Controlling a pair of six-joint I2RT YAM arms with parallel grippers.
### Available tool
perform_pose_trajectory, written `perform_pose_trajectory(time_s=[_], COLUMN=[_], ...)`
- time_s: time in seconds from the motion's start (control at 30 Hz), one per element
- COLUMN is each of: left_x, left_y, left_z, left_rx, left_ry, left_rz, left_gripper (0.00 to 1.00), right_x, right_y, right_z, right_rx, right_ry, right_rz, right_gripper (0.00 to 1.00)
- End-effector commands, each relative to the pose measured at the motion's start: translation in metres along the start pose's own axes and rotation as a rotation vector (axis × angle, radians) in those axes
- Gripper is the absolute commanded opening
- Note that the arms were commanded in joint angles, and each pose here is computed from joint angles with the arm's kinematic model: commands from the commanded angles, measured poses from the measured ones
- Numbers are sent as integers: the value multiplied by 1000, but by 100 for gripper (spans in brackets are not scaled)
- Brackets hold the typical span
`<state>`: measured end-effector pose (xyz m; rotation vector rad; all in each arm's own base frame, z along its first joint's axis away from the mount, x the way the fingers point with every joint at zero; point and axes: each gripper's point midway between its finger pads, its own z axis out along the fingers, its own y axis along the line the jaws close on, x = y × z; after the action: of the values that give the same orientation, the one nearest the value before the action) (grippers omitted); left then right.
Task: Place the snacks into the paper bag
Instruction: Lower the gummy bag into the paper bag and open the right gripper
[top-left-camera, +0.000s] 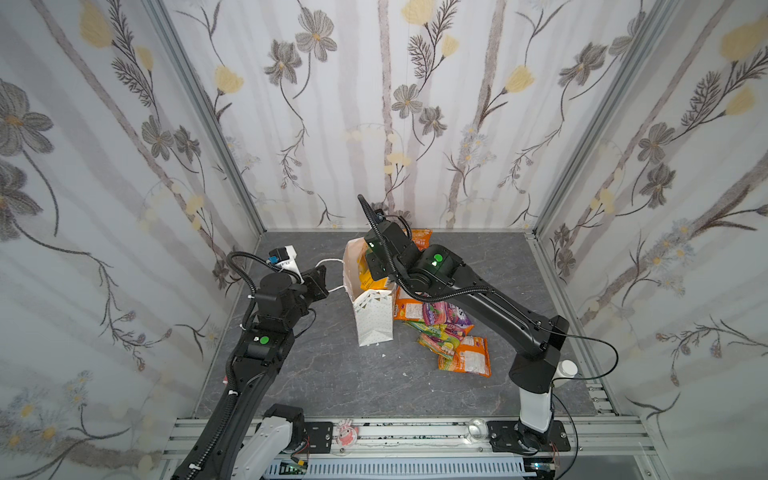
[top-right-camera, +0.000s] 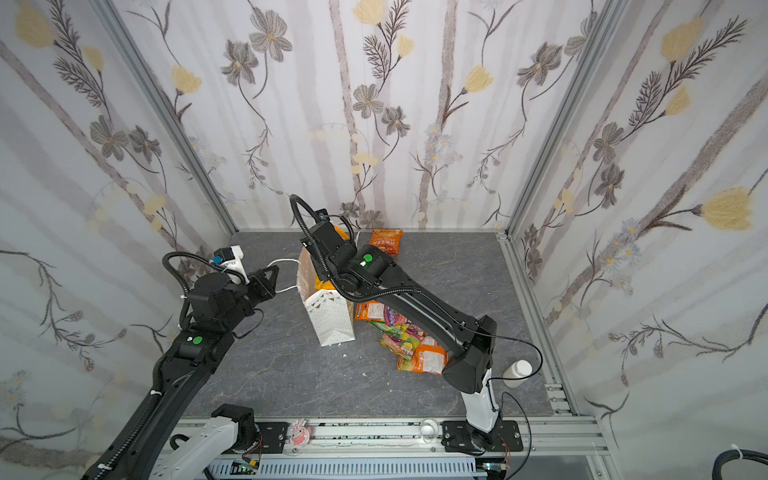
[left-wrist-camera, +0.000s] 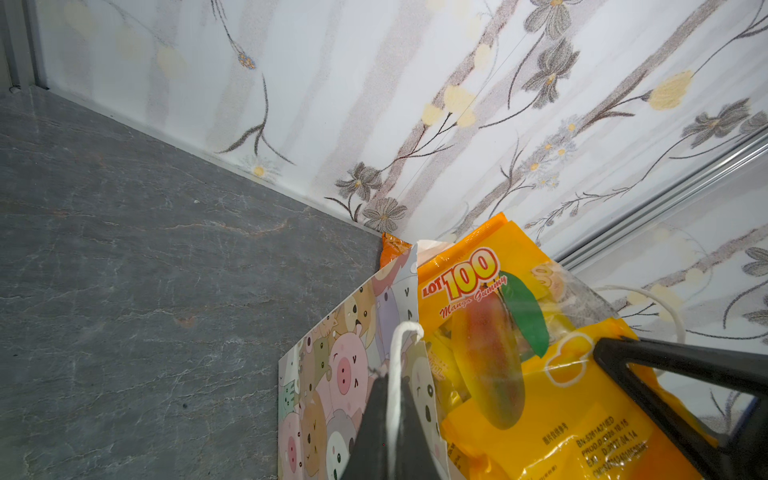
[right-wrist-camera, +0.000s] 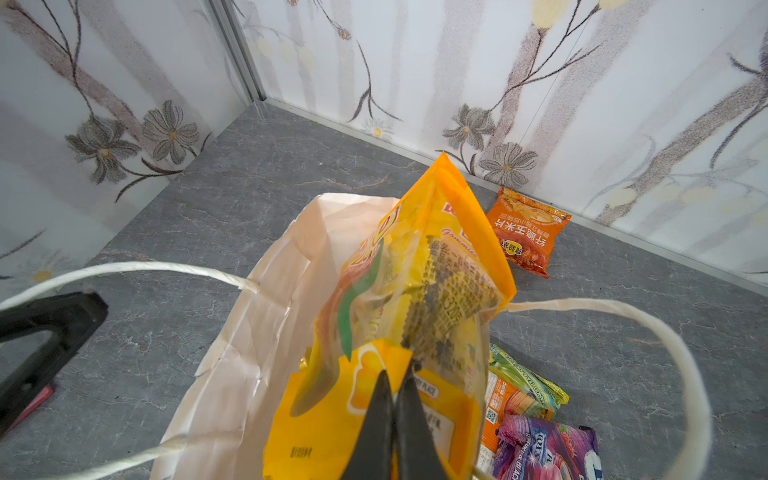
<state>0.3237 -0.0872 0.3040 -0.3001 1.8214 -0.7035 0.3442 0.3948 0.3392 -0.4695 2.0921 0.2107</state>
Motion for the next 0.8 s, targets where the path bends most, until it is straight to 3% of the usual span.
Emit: perform_pose_trajectory(time_s=[0.0, 0.4, 0.6, 0.77], left_x=[-4, -13, -9, -11], left_y=[-4, -7, -8, -15], left_z=[-2, -1, 3, 4], left_rx=[9, 12, 28, 65], left_ry=[-2, -39, -26, -26], left_rz=[28, 83, 142, 164], left_gripper=[0, 0, 0, 0], right_x=[-11, 16, 20, 20], right_y=[1, 0, 5, 12], right_z=[-1, 18, 20, 21], right_rx=[36, 131, 129, 115], right_ry=[-54, 9, 13, 9], right_rz=[6, -83, -73, -60], right_gripper=[0, 1, 9, 23])
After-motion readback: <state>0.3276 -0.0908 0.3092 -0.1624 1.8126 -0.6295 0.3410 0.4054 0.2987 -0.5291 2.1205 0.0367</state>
